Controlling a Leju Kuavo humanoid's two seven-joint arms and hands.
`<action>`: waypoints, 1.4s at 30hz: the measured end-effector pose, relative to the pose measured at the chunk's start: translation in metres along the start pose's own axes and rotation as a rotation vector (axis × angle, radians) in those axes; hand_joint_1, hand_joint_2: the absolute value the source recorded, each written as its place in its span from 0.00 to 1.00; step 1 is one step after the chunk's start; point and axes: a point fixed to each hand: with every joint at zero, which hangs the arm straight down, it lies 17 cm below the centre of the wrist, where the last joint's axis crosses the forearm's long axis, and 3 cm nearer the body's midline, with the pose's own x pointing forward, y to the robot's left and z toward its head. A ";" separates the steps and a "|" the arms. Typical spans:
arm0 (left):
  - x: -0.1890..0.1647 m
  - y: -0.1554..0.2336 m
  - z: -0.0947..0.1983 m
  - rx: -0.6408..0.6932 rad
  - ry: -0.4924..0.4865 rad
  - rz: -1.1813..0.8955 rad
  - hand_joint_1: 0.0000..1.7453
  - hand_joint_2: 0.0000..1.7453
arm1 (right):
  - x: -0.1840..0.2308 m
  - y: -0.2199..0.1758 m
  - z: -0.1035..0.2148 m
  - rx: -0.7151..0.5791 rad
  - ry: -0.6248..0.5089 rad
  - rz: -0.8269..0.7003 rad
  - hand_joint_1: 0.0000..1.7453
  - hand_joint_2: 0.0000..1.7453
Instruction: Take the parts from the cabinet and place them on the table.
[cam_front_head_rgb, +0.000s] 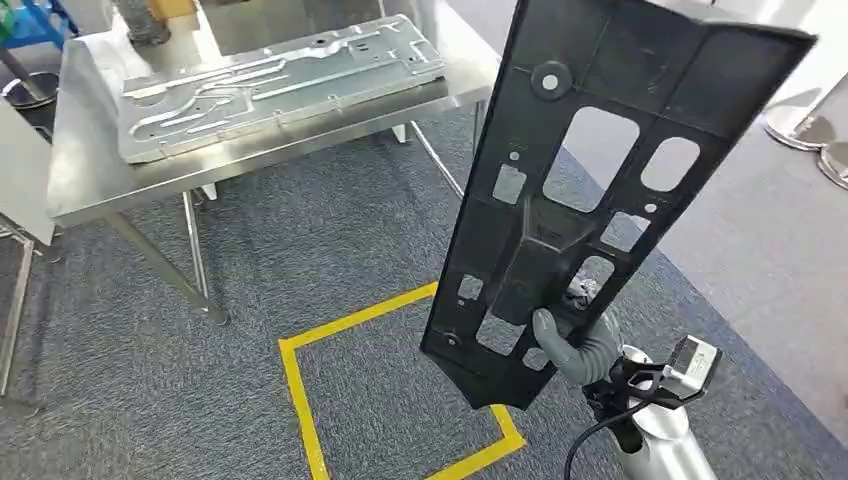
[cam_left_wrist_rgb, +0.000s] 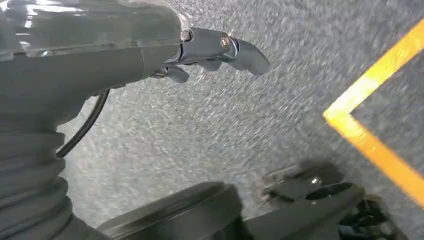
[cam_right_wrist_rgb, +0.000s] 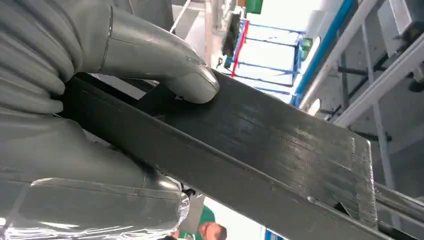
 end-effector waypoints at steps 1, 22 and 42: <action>0.003 0.001 0.000 0.002 -0.009 0.001 0.00 1.00 | 0.000 0.000 0.000 0.001 0.000 -0.001 1.00 1.00; -0.013 -0.008 0.001 -0.015 0.007 -0.002 0.00 1.00 | 0.001 -0.010 -0.012 0.003 -0.021 0.006 1.00 1.00; -0.007 -0.005 0.001 -0.015 -0.001 0.003 0.00 1.00 | -0.001 -0.010 -0.015 0.005 -0.023 0.001 1.00 1.00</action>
